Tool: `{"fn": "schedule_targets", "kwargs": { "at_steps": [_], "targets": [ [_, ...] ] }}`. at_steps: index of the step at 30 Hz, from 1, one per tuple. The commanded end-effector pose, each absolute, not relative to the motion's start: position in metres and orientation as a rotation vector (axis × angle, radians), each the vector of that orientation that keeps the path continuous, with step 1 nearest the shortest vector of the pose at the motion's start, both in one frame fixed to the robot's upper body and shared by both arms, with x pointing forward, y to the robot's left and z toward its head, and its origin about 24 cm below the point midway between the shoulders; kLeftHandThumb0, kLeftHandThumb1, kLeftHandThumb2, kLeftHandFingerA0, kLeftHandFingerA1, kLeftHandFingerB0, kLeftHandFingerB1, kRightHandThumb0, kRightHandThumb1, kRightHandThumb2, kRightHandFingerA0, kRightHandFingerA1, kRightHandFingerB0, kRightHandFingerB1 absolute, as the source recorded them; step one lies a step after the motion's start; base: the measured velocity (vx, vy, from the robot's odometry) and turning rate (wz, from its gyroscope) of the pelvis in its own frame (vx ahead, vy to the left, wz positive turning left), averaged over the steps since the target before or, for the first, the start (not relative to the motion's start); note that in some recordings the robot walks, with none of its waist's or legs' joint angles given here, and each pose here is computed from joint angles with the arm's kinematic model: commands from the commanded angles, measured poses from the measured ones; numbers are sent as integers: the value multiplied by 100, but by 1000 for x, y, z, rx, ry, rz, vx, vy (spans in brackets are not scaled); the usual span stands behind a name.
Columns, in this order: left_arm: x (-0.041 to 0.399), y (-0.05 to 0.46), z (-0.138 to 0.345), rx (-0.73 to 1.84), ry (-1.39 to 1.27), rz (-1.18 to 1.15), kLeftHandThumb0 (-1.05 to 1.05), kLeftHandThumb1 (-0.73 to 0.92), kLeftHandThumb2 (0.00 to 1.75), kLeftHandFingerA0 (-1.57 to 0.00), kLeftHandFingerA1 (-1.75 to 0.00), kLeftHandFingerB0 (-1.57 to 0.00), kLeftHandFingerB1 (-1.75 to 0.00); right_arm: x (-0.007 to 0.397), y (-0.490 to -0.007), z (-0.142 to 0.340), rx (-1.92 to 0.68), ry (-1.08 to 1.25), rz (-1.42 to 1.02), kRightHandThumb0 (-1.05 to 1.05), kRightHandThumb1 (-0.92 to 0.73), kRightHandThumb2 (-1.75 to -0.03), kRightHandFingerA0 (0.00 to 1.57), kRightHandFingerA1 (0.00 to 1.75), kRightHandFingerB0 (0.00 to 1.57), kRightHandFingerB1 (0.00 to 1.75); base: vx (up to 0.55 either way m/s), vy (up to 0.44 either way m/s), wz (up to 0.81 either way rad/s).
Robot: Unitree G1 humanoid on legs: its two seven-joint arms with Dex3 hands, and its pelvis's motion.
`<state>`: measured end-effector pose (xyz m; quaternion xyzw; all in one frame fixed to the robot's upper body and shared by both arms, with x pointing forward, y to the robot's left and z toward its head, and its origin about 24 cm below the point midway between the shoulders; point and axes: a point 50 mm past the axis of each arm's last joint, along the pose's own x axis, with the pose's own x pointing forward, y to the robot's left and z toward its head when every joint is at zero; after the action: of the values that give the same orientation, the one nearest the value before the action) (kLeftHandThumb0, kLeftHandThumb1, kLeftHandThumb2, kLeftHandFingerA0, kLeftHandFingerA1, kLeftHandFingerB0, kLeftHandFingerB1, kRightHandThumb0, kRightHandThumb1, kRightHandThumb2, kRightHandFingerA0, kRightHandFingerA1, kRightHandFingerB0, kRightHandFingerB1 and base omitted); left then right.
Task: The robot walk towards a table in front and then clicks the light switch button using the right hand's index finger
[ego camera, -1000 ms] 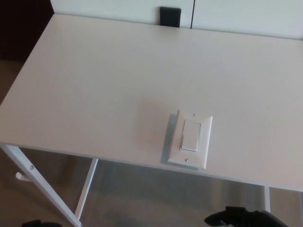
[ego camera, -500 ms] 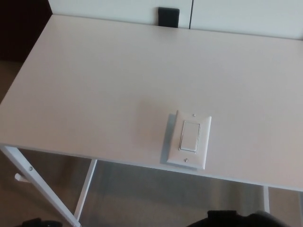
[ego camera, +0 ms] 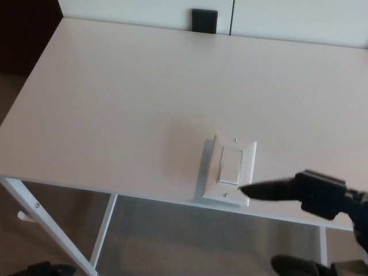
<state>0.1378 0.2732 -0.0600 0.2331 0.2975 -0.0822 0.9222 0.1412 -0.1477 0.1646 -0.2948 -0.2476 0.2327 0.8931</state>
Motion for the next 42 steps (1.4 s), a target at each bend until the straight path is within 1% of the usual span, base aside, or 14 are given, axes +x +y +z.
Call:
{"fn": "schedule_targets", "kwargs": {
  "at_steps": [1,8,9,28,31,32,33,34,36,37,38,39,40,42],
  "targets": [
    [137,282,-56,515,625,-174,-32,46,54,-64,-43,-56,-38,166,-148,177,-1085,-775,123,-53,-66,-60,25,43,31,36,0,0,0],
    [139,281,-56,545,616,-194,-34,47,55,-64,-42,-56,-38,187,-151,164,-1166,-694,85,-56,-65,-59,26,43,35,39,0,0,0],
    [139,281,-56,546,621,-192,-34,47,55,-64,-42,-56,-38,189,-152,161,-1146,-679,64,-61,-51,-84,19,51,27,50,0,0,0],
    [137,274,-62,560,628,-235,-36,47,55,-66,-43,-56,-38,218,-159,126,-1433,-464,94,-64,-50,-86,2,39,20,47,0,0,0],
    [142,275,-60,585,618,-244,-37,48,55,-65,-42,-55,-38,222,-158,121,-1443,-433,93,-63,-48,-82,3,35,21,46,0,0,0],
    [142,276,-60,578,621,-235,-36,47,55,-66,-42,-57,-38,224,-156,116,-1438,-414,106,-59,-61,-61,7,26,27,35,0,0,0],
    [140,276,-62,569,630,-234,-35,47,55,-64,-42,-56,-38,223,-155,112,-1430,-395,117,-65,-48,-84,2,30,20,47,0,0,0],
    [138,275,-63,565,635,-237,-35,48,55,-64,-42,-56,-38,223,-155,110,-1426,-385,120,-60,-62,-61,7,26,28,35,0,0,0],
    [139,274,-63,575,635,-249,-37,48,55,-65,-42,-56,-38,224,-155,105,-1413,-367,113,-61,-61,-60,7,26,27,35,0,0,0],
    [140,274,-63,582,635,-253,-38,47,55,-65,-42,-56,-38,225,-155,101,-1401,-340,113,-61,-62,-61,6,25,25,34,0,0,0],
    [140,274,-63,583,637,-252,-38,47,55,-65,-42,-56,-38,225,-155,99,-1402,-321,114,-67,-49,-82,2,28,17,45,0,0,0],
    [140,274,-63,583,639,-251,-38,47,55,-65,-42,-56,-38,226,-155,98,-1408,-309,115,-67,-49,-82,2,28,17,45,0,0,0],
    [139,275,-63,582,645,-251,-38,47,55,-65,-42,-56,-38,225,-154,94,-1406,-289,119,-62,-62,-62,4,23,23,34,0,0,0],
    [135,275,-64,585,653,-256,-37,48,55,-65,-42,-55,-37,221,-151,86,-1386,-258,143,-67,-47,-82,1,26,18,45,0,0,0]
  ]
}}
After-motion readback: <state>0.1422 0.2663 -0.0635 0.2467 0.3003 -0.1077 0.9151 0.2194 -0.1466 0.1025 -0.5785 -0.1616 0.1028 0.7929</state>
